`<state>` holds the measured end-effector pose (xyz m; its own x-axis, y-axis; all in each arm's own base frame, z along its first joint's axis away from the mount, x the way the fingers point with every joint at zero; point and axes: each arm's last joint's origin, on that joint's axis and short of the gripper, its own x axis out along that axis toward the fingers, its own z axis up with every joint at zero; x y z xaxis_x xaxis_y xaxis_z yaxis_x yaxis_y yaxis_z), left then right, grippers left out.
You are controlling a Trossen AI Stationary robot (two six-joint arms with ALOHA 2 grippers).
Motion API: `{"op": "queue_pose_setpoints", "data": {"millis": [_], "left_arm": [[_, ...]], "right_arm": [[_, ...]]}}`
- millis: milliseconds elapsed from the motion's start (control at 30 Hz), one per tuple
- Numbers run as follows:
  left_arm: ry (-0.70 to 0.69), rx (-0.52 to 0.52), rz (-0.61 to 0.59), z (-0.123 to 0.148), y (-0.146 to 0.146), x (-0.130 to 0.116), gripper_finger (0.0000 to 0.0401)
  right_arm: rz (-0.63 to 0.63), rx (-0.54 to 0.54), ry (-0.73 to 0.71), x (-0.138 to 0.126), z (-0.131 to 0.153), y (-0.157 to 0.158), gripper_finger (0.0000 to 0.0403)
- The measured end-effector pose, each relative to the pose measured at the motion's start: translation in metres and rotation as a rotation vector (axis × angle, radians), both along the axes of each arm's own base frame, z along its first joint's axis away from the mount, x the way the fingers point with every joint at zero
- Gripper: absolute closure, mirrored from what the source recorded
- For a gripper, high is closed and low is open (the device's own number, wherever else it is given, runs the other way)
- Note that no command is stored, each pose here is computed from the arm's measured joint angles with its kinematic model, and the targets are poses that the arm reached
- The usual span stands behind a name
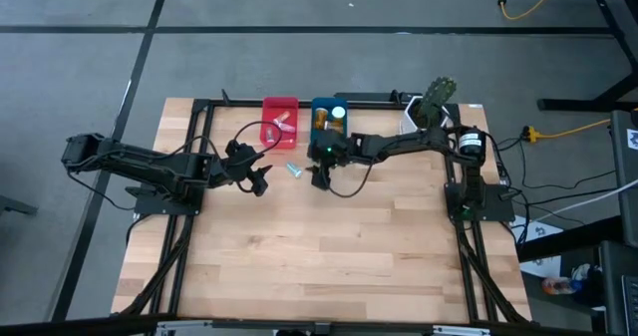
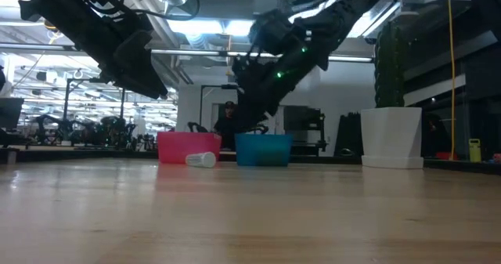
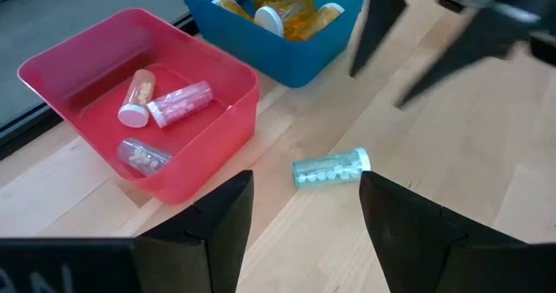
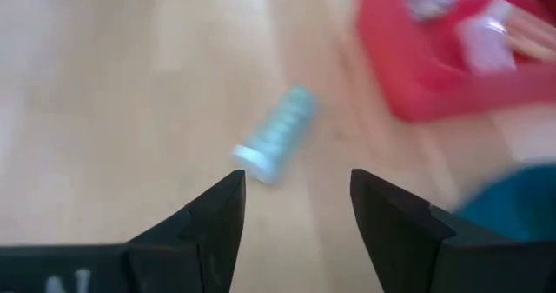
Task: Pick and place medicine bottles into bin by pill shape (circle, oval)
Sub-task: Put the blue tablet bottle into the red bin
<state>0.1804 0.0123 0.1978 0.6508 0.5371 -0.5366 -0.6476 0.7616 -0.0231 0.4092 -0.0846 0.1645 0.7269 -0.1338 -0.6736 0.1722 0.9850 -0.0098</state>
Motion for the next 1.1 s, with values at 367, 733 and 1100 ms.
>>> {"op": "queue_pose_setpoints", "data": {"millis": [367,733,1100], "left_arm": [[0.002,0.001,-0.001,0.0,0.0,0.0,0.0195],[0.004,0.002,0.0,0.0,0.0,0.0,0.0195],[0.012,0.007,0.007,-0.001,0.0,-0.001,0.0195]], "right_arm": [[-0.08,0.022,-0.106,0.018,0.004,0.043,0.0192],[-0.188,-0.036,-0.072,0.056,-0.01,0.058,0.0192],[-0.255,-0.094,0.111,0.071,-0.007,0.055,0.0192]]}}
